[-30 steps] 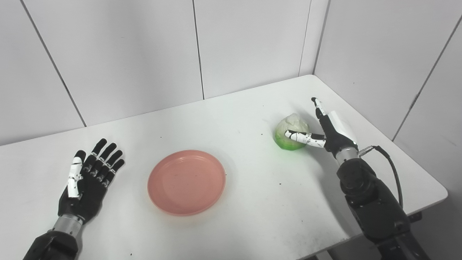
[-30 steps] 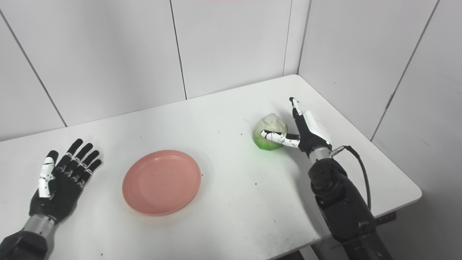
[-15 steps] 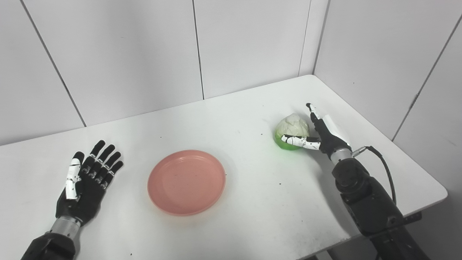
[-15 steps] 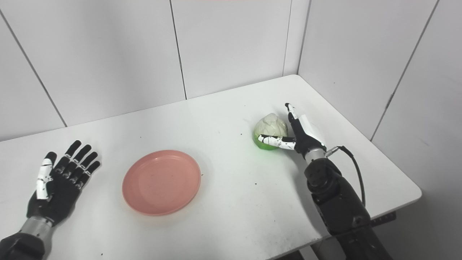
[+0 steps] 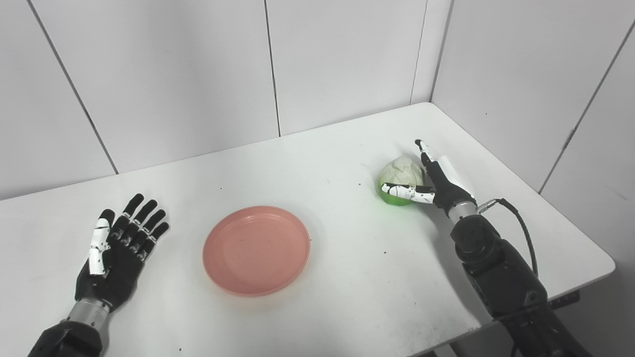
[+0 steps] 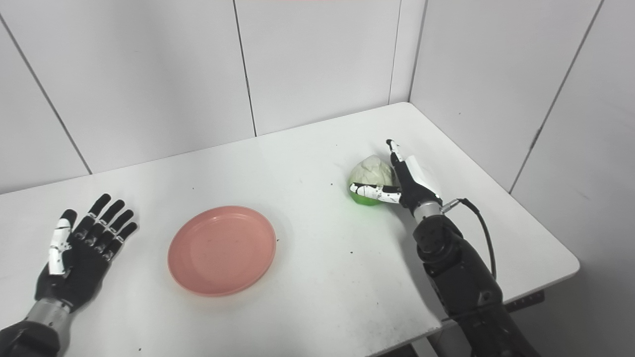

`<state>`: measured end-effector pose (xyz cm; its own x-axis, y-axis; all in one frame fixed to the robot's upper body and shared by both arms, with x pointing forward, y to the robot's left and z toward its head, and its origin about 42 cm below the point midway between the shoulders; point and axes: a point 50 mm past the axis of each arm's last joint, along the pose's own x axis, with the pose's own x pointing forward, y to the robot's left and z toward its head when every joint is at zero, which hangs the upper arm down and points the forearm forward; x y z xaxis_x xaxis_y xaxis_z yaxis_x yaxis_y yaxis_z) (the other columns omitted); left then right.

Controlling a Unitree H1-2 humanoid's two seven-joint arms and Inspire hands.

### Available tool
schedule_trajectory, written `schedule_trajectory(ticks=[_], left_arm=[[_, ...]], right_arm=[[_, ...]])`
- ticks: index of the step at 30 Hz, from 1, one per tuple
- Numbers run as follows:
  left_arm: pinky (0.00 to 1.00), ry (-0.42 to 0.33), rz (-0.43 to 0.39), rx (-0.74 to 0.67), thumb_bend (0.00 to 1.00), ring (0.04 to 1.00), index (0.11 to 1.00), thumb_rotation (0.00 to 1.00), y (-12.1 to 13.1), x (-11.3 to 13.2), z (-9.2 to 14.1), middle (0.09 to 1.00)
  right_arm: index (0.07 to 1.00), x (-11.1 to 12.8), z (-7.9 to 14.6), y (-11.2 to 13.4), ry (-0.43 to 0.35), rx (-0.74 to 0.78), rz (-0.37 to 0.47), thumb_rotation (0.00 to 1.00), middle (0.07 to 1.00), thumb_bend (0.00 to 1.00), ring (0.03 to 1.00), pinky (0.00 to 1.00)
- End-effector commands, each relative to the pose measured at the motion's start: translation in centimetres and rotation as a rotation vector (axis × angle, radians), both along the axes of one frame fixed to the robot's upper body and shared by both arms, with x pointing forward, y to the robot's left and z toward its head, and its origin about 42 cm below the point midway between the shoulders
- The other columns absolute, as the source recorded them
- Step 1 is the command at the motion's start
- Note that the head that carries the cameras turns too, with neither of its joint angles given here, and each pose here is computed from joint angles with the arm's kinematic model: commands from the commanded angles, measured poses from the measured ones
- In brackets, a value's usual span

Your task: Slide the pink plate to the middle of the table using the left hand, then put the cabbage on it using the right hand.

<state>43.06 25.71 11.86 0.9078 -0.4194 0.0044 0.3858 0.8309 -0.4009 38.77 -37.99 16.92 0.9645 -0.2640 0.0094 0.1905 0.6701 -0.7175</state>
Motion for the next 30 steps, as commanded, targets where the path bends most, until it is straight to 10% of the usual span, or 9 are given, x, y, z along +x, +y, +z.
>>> schedule_trajectory(ticks=[1,20,30], left_arm=[[0.94,0.085,0.016,0.022,0.46,0.931,0.938,1.0,1.0,-0.9,-1.6,0.943],[0.94,0.087,0.014,0.015,0.45,0.941,0.947,1.0,0.5,-1.3,-1.5,0.953],[0.94,0.084,0.008,0.017,0.45,0.938,0.948,1.0,0.4,-1.4,-1.4,0.951]], right_arm=[[1.0,1.1,2.1,0.3,-0.077,-0.019,0.034,0.59,0.999,1.0,0.956,0.85],[1.0,2.5,1.7,1.4,-0.012,0.03,0.095,0.45,0.984,1.0,0.962,0.88],[0.861,3.4,0.3,1.5,-0.013,0.172,0.137,0.12,0.846,1.0,0.806,0.76]])
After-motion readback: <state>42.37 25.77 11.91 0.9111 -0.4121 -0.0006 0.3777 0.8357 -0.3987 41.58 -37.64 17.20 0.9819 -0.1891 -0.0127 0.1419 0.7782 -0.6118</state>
